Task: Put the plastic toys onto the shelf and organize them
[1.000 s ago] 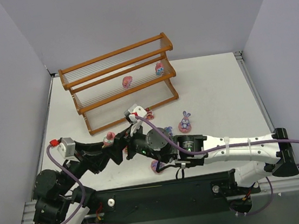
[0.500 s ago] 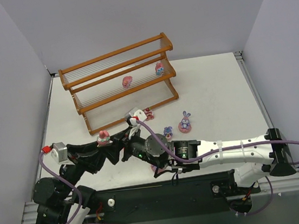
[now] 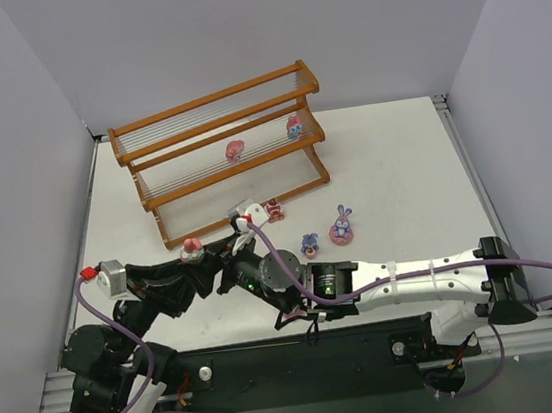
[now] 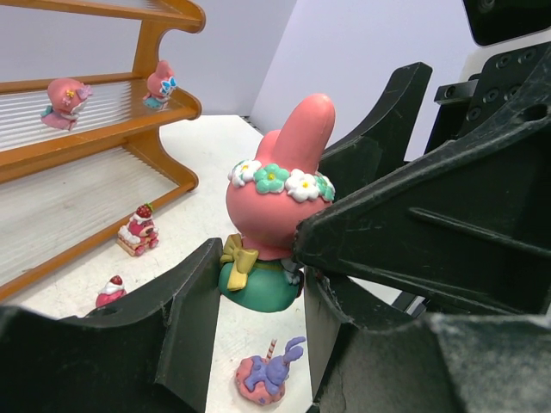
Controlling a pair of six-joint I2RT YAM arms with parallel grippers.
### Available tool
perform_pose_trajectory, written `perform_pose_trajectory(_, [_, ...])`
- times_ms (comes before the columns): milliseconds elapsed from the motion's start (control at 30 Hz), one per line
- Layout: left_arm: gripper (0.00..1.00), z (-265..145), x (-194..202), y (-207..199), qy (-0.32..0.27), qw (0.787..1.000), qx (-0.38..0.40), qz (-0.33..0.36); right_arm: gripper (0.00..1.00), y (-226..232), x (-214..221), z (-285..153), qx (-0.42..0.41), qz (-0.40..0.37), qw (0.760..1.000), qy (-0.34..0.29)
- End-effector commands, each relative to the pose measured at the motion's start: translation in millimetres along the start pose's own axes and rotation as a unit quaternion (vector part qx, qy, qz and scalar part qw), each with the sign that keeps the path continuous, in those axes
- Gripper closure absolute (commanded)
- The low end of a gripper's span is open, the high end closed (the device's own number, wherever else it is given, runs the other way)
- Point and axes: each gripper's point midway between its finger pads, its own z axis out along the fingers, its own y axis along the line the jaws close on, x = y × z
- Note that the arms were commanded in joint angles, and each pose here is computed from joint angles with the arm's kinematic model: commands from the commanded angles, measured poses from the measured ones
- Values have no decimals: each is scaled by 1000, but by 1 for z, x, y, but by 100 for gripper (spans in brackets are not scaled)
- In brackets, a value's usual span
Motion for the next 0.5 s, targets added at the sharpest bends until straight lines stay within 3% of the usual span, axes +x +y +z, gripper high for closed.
perform_pose_trajectory(0, [100, -18, -42, -30, -94, 994, 53, 26, 42, 6, -5, 5, -2, 15, 1000, -25])
perform_pose_trajectory(167, [100, -20, -43, -34, -98, 993, 60, 26, 42, 6, -3, 7, 1, 19, 1000, -24])
perform_pose_trajectory(233, [100, -20, -43, -34, -98, 993, 61, 26, 55, 7, -3, 8, 0, 18, 1000, -23])
perform_pose_trajectory(367, [100, -19, -41, -32, -93, 994, 57, 24, 93, 9, -2, 11, 1, 19, 1000, -19])
perform_pose_trajectory(467, [99, -18, -40, -27, -88, 995, 42, 24, 100, 7, -1, 13, 7, 11, 1000, -18])
